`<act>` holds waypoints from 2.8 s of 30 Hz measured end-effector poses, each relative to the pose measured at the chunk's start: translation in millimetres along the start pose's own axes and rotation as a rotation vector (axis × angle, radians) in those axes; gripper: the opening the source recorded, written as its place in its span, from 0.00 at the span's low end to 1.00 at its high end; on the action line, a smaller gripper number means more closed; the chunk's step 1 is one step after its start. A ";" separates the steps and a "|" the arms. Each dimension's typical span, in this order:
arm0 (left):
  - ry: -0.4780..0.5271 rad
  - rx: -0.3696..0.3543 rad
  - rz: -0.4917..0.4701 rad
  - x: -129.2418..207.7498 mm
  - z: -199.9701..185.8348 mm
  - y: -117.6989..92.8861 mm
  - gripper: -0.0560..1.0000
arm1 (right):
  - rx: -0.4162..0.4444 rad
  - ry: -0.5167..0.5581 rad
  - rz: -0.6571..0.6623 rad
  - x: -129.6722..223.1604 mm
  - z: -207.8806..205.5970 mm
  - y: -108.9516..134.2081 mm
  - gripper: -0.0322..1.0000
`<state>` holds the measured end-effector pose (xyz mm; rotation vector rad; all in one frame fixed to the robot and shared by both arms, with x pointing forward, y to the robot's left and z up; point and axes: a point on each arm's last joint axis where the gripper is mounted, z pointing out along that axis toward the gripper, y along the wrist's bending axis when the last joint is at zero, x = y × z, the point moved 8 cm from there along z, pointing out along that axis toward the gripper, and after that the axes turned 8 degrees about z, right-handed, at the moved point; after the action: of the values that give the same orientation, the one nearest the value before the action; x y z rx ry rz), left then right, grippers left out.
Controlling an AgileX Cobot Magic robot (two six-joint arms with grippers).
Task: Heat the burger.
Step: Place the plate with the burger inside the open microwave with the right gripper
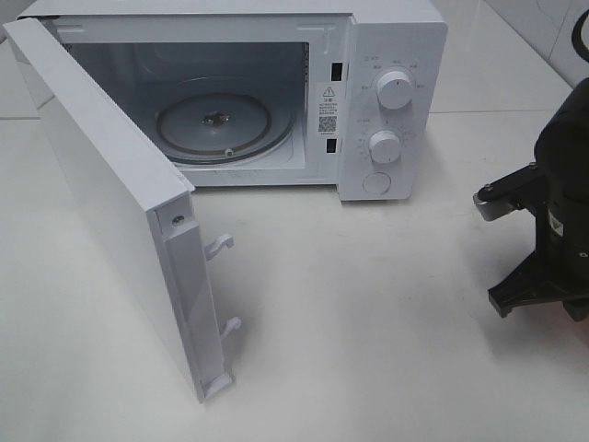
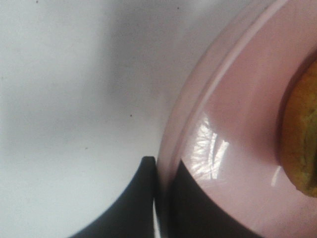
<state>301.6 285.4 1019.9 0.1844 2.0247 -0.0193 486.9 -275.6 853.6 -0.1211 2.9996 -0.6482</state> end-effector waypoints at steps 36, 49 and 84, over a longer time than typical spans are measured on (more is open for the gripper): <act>0.000 0.000 0.000 0.0 0.0 0.0 0.99 | 0.022 -0.229 -0.478 74.5 -74.3 43.2 0.06; 0.000 0.000 0.000 0.0 0.0 0.0 0.99 | 0.043 -0.331 -0.770 91.5 -90.2 72.4 0.06; 0.000 0.000 0.000 0.0 0.0 0.0 0.99 | 0.002 -0.616 -1.350 68.0 -105.6 114.1 0.06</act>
<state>301.6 285.4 1019.9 0.1844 2.0247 -0.0193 403.3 -135.0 898.7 -1.9555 1.9461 -0.4747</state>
